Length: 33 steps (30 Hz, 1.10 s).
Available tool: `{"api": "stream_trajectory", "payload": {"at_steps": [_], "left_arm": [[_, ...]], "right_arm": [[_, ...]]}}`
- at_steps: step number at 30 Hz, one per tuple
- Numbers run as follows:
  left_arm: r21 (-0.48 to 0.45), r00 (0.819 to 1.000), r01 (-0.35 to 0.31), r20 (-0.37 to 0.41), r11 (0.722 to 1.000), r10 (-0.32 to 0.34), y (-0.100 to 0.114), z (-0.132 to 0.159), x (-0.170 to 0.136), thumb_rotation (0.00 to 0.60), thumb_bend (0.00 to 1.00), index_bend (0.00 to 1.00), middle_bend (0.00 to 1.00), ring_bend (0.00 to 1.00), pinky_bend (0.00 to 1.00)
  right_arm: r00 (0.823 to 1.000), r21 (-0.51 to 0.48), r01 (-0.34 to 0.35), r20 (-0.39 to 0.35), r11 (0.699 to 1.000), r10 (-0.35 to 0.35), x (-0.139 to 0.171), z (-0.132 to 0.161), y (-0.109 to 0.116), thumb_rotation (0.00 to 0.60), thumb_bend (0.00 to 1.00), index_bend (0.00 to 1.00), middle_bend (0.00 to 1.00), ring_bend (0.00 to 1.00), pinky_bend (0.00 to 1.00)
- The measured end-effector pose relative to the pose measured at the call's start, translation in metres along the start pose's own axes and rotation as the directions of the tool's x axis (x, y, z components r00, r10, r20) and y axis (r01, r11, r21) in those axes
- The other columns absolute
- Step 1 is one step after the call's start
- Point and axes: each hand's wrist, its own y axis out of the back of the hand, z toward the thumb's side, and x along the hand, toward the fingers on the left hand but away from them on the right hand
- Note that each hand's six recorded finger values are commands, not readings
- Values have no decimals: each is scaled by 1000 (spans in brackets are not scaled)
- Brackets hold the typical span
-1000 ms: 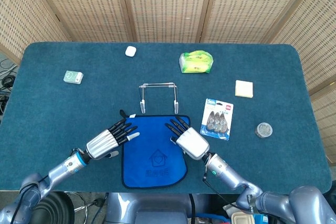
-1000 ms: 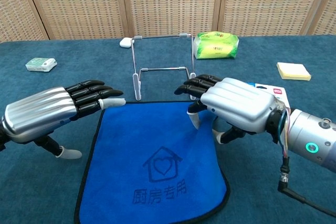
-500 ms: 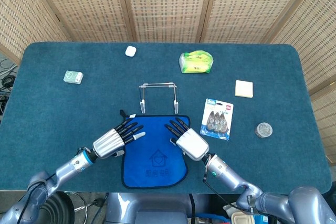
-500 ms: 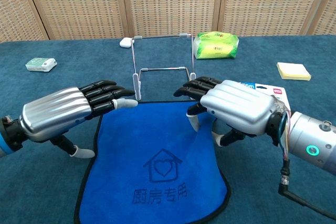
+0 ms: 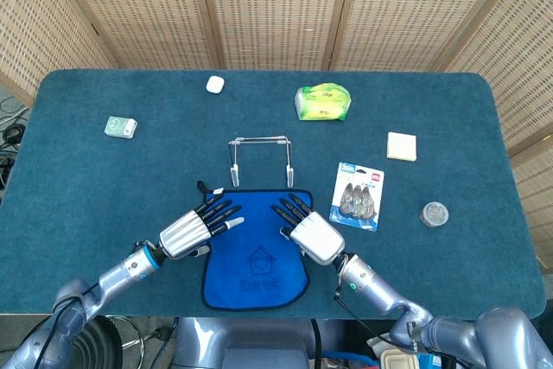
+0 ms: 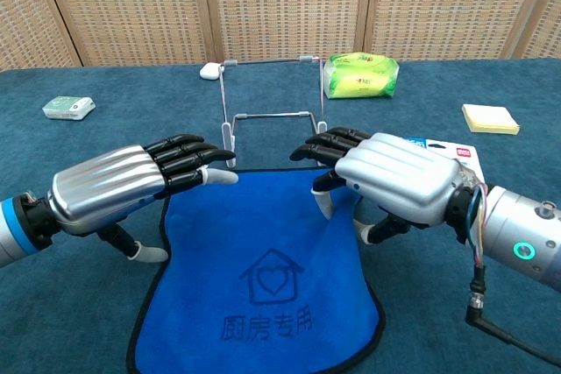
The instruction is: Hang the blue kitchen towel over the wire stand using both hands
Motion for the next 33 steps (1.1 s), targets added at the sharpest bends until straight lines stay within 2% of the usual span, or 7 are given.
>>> {"api": "stream_trajectory", "payload": {"at_steps": [8, 15, 18, 26, 33], "left_arm": [[-16, 1000, -5, -3, 1000, 5, 0, 2, 2, 600, 321, 230, 0, 0, 0], [-25, 1000, -9, -7, 1000, 9, 0, 2, 2, 600, 328, 310, 0, 0, 0], [-37, 1000, -12, -16, 999, 11, -1, 3, 2, 600, 336, 371, 0, 0, 0], [-67, 998, -28, -51, 997, 25, -1, 1, 1, 600, 384, 610, 0, 0, 0], [-68, 997, -27, -72, 997, 22, -2, -2, 0, 600, 399, 672, 0, 0, 0]], "right_arm": [[1000, -3, 4, -1, 1000, -4, 0, 0, 1, 600, 543, 615, 117, 0, 52], [1000, -1, 3, 3, 1000, -3, 0, -2, 2, 600, 543, 615, 118, 0, 52], [1000, 8, 0, 7, 1000, 0, 1, -4, 2, 600, 543, 615, 118, 0, 52], [1000, 4, -2, 19, 1000, 2, 3, -8, 2, 600, 543, 615, 118, 0, 52], [1000, 5, 4, 18, 1000, -4, 4, -8, 4, 600, 543, 615, 117, 0, 52]]}}
